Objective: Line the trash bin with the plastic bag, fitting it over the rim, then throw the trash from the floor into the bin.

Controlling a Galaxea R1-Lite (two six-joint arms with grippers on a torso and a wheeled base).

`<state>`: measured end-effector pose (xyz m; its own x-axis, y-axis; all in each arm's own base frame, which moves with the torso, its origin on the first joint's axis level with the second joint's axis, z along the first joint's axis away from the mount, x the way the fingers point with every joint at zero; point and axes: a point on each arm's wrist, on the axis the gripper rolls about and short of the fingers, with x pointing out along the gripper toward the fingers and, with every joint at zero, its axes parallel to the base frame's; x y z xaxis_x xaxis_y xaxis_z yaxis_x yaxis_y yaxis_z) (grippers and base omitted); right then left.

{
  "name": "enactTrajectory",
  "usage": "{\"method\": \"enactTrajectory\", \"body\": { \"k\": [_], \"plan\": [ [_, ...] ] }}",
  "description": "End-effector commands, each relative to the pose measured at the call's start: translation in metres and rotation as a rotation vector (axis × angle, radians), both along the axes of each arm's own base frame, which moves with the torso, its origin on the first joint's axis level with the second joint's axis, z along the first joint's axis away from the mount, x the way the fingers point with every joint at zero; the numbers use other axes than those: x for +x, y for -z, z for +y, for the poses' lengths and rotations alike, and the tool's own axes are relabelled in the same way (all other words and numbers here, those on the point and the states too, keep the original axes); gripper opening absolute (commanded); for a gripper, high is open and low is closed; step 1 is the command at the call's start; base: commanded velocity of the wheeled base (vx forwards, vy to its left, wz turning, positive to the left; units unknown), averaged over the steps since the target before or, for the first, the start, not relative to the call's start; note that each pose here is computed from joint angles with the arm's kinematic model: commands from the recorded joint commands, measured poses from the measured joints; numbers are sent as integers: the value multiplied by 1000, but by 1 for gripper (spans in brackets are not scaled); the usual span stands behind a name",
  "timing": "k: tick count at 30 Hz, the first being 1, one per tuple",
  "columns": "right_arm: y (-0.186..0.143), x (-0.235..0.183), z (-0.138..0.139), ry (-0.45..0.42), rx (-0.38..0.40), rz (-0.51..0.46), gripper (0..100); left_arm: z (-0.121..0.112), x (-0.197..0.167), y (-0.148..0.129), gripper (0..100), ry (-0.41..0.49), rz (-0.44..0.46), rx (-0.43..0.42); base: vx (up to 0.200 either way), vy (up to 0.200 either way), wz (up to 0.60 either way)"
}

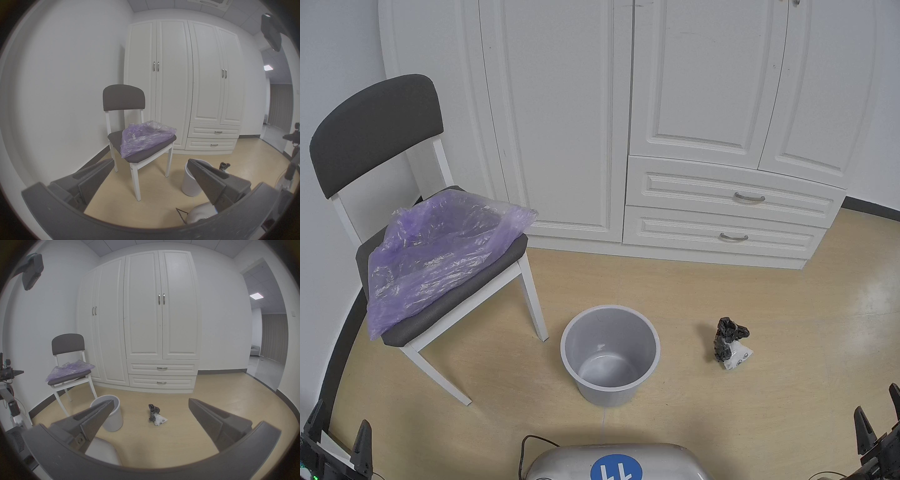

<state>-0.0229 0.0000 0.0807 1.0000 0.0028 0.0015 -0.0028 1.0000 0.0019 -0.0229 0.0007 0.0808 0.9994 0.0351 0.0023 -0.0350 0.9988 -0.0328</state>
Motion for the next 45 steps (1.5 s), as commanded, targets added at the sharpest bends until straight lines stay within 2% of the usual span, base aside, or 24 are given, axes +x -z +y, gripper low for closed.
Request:
{"method": "enactTrajectory", "body": {
  "k": [1, 2, 4, 11, 15, 18, 25, 28, 30, 31, 32, 34, 38, 39, 40, 41, 42, 45],
  "plan": [
    [5, 0, 0, 1, -13, 5, 100, 0, 0, 5, 100, 9, 3, 30, 0, 0, 0],
    [5, 0, 0, -5, -33, 4, 100, -1, 0, 5, 100, 26, 4, 63, 0, 0, 0],
    [5, 0, 0, -6, -43, 4, 100, -1, 0, 5, 100, 38, 2, 74, 0, 0, 0],
    [5, 0, 0, -8, -53, 1, 100, -1, 0, 5, 100, 44, 3, 77, 0, 0, 0],
    [5, 0, 0, -8, -28, 0, 100, -1, 0, 5, 100, 38, 3, 57, 0, 0, 0],
    [5, 0, 0, 0, 21, 0, 100, 0, 0, 5, 100, 11, 2, -19, 0, 0, 0],
    [5, 0, 0, 7, 13, -2, 100, 0, 0, 5, 100, 11, 0, 21, 0, 0, 0],
    [-3, -1, 0, -6, -70, -56, 100, -1, 0, 5, 100, 33, -4, 71, 0, 0, 0],
    [-22, -6, 1, -48, -140, -184, 100, -1, 0, 4, 100, 45, -7, 76, 0, 0, 0],
    [-25, -7, 2, -62, -144, -198, 100, -1, 0, 4, 100, 45, -7, 76, 0, 0, 0],
    [-30, -8, 3, -119, -149, -208, 100, -1, 0, 4, 100, 45, -9, 71, 0, 0, 0],
    [-28, -8, 3, -124, -142, -196, 100, -1, 0, 4, 100, 44, -8, 67, 0, 0, 0],
    [-18, -5, 2, -96, -34, -142, 100, -1, 0, 5, 100, 40, -5, 35, 0, 0, 0],
    [-21, -6, 2, -76, 42, -147, 100, -1, 0, 5, 100, 40, -5, 28, 0, 0, 0],
    [-21, -6, 2, -75, 55, -149, 100, -1, 0, 5, 100, 40, -5, 28, 0, 0, 0],
    [-26, -7, 1, -70, 136, -155, 100, -1, 0, 5, 100, 43, -5, 33, 0, 0, 0],
    [-27, -7, 1, -68, 169, -154, 100, -1, 0, 5, 100, 41, -5, 38, 0, 0, 0],
    [-26, -7, 1, -64, 205, -147, 100, -1, 0, 2, 100, 54, -22, 47, 0, 0, 0]
  ]
}}
